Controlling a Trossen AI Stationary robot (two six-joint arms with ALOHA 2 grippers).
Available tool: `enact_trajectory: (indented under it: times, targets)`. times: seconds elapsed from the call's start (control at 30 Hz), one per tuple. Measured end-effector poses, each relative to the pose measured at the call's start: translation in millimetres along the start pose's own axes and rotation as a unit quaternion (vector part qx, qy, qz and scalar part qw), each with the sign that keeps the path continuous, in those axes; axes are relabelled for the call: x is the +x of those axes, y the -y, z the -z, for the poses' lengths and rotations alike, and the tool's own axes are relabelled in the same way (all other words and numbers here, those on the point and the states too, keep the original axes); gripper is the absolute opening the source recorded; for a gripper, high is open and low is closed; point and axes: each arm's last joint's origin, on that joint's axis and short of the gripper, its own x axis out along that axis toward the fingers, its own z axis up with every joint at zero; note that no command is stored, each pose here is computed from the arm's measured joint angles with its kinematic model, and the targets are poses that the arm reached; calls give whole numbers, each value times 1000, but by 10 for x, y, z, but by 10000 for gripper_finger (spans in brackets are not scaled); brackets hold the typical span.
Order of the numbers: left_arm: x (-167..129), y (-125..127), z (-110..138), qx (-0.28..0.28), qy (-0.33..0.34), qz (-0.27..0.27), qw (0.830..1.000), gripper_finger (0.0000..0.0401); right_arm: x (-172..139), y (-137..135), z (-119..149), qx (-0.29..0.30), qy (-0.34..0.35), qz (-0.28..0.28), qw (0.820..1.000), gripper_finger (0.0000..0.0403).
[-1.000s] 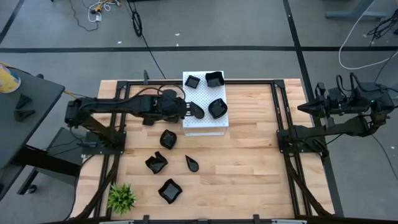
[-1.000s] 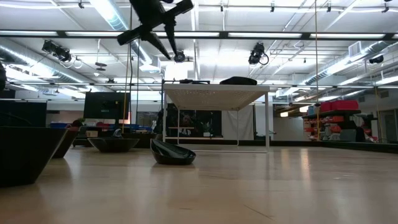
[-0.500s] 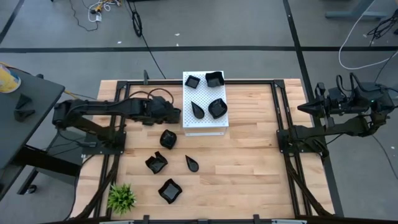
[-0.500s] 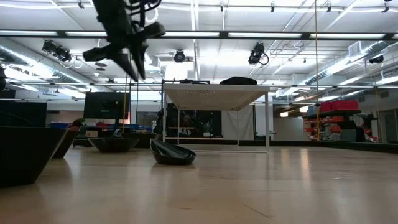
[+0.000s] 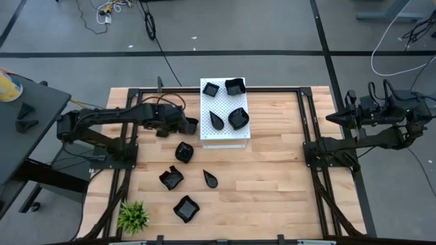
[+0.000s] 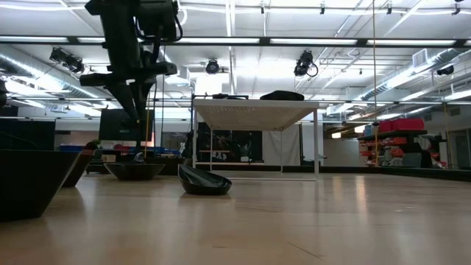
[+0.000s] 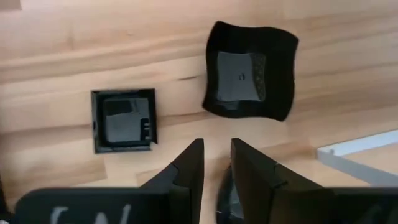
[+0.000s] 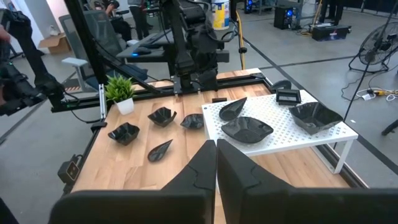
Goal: Pick & Place Mini shaped plates
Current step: Stack the distorted square plate on top of the distorted square plate on the shelf
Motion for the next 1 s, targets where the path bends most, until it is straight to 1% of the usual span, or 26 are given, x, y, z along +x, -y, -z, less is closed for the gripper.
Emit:
enact_trajectory:
  times: [0.17, 0.27, 0.37, 0.5, 0.6, 0.7, 0.83, 1.0]
  targets:
    - [24, -42, -85, 22, 3, -5, 1000, 86, 0, 0, 0, 0, 0, 0, 1000, 19]
    - [66, -55, -135, 12, 3, -11, 1000, 96, 0, 0, 0, 0, 0, 0, 1000, 19]
    - [166, -55, -180, 9, -14, -22, 1000, 123, 0, 0, 0, 0, 0, 0, 1000, 19]
    - [343, -44, -216, 32, -49, -39, 997, 173, -1, 0, 0, 0, 0, 0, 1000, 19]
    - [434, -42, -242, 31, -54, -54, 997, 206, -1, 0, 0, 0, 0, 0, 1000, 19]
    - [474, -30, -283, 51, -45, -49, 997, 226, 0, 0, 0, 0, 0, 0, 1000, 19]
    - [509, -14, -340, 60, -33, -35, 997, 234, -1, 0, 0, 0, 0, 0, 1000, 19]
    - [534, -3, -465, 59, -9, -3, 998, 227, -1, 0, 0, 0, 0, 0, 1000, 19]
